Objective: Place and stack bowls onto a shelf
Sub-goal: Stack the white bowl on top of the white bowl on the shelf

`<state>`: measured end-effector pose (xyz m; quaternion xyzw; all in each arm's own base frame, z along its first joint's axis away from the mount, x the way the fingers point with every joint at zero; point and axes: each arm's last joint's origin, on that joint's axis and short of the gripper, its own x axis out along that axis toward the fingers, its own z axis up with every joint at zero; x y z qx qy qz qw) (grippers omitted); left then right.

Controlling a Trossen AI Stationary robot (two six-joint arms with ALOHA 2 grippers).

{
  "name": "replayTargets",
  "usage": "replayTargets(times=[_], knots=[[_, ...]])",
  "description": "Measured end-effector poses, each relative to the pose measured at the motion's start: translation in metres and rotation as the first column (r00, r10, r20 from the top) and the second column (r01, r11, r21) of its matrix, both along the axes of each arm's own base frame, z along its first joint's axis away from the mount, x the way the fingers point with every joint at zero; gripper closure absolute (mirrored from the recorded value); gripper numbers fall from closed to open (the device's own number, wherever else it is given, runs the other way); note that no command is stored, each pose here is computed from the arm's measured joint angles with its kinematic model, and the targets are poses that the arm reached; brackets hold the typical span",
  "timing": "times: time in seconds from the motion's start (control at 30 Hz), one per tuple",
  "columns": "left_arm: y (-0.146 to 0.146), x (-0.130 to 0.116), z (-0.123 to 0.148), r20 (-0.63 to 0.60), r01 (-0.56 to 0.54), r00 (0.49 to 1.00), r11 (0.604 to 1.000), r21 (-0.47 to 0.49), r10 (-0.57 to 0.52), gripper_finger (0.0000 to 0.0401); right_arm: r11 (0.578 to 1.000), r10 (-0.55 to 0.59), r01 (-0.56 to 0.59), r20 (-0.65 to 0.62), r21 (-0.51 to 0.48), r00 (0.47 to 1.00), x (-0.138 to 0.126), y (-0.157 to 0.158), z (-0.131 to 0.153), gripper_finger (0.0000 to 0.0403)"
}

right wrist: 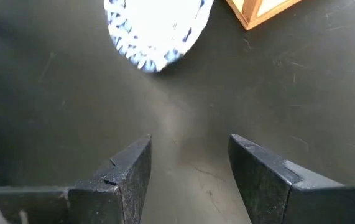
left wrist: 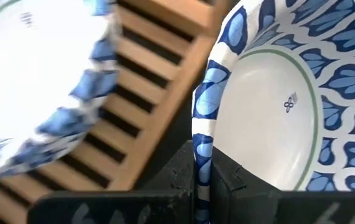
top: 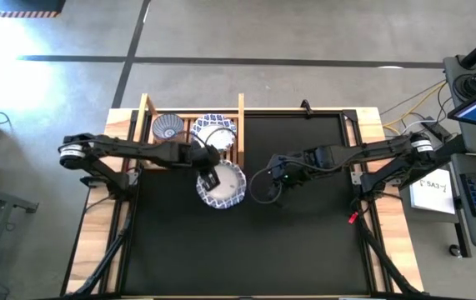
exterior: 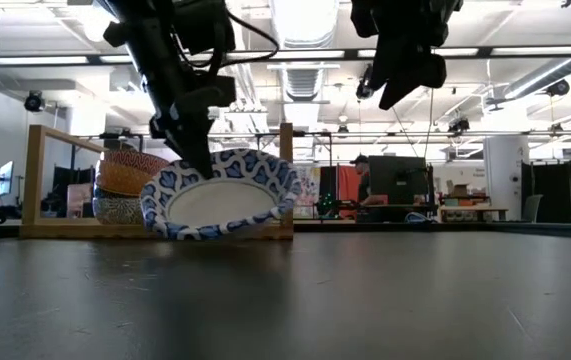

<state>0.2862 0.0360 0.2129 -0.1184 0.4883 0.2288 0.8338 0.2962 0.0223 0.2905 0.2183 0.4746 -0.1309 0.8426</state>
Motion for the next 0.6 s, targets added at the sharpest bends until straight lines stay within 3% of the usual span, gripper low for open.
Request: replayTargets(times=[0.37,0.6], knots=[[0.041,-0.033,0.037,0.078,-0.115,0.991,0.992,0.045,0.111,0.0401,1.0,0.011,-0.011,-0.027,-0.006,1.0,-0.004,0.001,0.0,0.0202],[0.078,-0.055,0.049,0.119,-0.23,0.968,0.969,0.086,0.219,0.0401,0.999,0.043,-0.042,0.022,-0.034,0.999,-0.015,-0.001,0.015,0.0202]])
